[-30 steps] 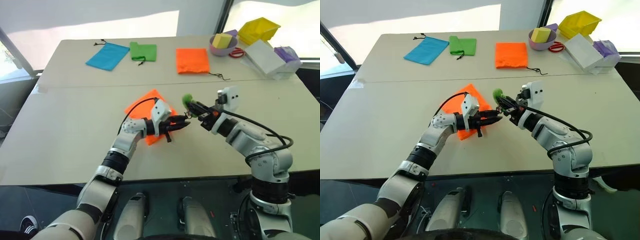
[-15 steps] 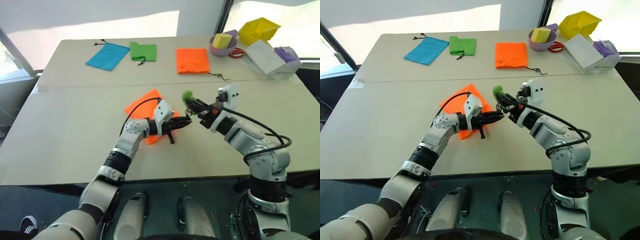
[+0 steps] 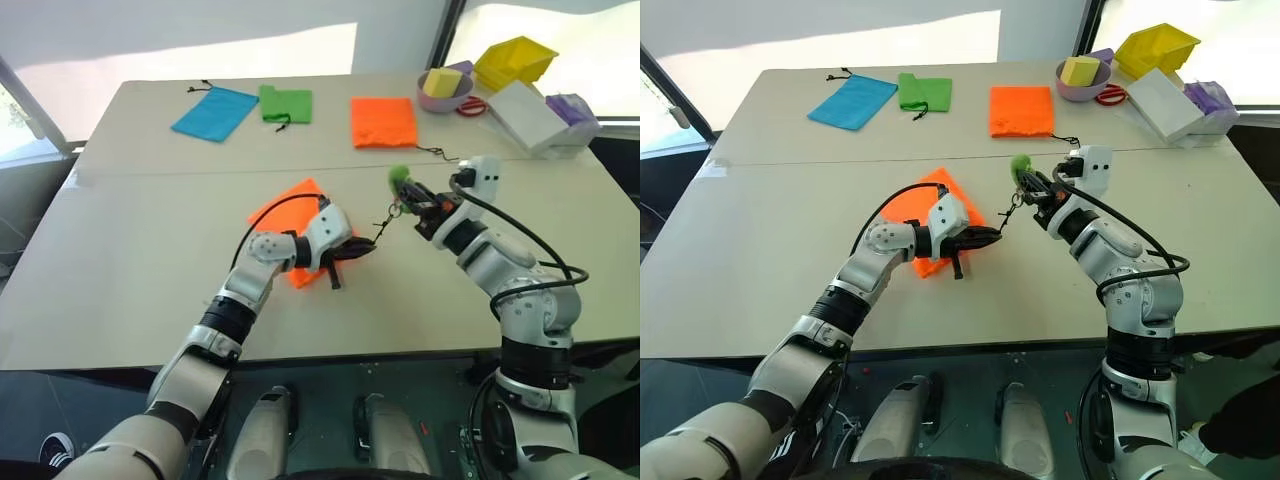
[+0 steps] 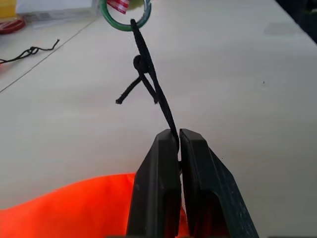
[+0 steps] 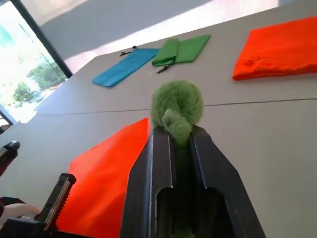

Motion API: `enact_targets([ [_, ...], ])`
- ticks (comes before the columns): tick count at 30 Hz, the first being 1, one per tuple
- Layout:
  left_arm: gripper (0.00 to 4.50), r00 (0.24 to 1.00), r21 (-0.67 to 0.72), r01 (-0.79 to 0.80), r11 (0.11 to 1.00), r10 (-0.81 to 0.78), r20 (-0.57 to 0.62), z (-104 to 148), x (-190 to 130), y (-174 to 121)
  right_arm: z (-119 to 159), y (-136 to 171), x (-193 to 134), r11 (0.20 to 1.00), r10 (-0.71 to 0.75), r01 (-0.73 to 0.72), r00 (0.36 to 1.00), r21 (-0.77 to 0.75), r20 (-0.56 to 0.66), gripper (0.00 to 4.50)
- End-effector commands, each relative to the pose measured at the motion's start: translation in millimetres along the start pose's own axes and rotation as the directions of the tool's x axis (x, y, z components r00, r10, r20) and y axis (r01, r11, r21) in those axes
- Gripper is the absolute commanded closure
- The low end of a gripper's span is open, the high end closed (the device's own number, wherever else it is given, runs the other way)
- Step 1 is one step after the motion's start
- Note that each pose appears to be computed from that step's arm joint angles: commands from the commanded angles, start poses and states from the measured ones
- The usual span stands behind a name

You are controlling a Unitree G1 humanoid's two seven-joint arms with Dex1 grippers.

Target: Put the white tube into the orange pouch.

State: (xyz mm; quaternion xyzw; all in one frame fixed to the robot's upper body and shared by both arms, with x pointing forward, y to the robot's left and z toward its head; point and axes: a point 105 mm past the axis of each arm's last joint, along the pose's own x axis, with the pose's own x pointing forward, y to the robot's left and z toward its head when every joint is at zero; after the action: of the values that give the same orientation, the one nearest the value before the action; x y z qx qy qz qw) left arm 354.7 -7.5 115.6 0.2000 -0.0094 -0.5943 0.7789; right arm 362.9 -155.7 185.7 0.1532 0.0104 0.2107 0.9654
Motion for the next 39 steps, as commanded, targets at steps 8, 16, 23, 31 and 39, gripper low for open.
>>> enact_targets([
  [8, 4.28, 0.951, 0.030, 0.166, 0.986, -0.152, -0.269, -30, -38, -22, 10, -72, -14, 0.946, -0.322, 0.323, 0.946, -0.012, 0.028, 4.50],
  [16, 4.28, 0.968, -0.031, 0.105, 0.994, -0.109, -0.227, -29, -58, -22, -10, -70, -13, 0.955, -0.294, 0.290, 0.953, -0.063, -0.076, 4.50],
  [23, 4.28, 0.983, -0.239, 0.027, 0.971, 0.019, 0.185, 40, -53, 2, 1, -2, -13, 0.995, 0.077, -0.080, 0.996, -0.059, -0.055, 4.50],
  [31, 1.55, 0.988, -0.077, -0.077, 0.994, 0.086, 0.132, 35, -38, 32, 29, 18, -15, 0.981, 0.191, -0.192, 0.981, 0.014, 0.044, 4.50],
  [39, 1.06, 0.979, -0.084, 0.014, 0.996, 0.004, 0.205, 41, 6, 22, 39, 38, -19, 0.960, 0.277, -0.279, 0.958, 0.021, 0.068, 4.50],
])
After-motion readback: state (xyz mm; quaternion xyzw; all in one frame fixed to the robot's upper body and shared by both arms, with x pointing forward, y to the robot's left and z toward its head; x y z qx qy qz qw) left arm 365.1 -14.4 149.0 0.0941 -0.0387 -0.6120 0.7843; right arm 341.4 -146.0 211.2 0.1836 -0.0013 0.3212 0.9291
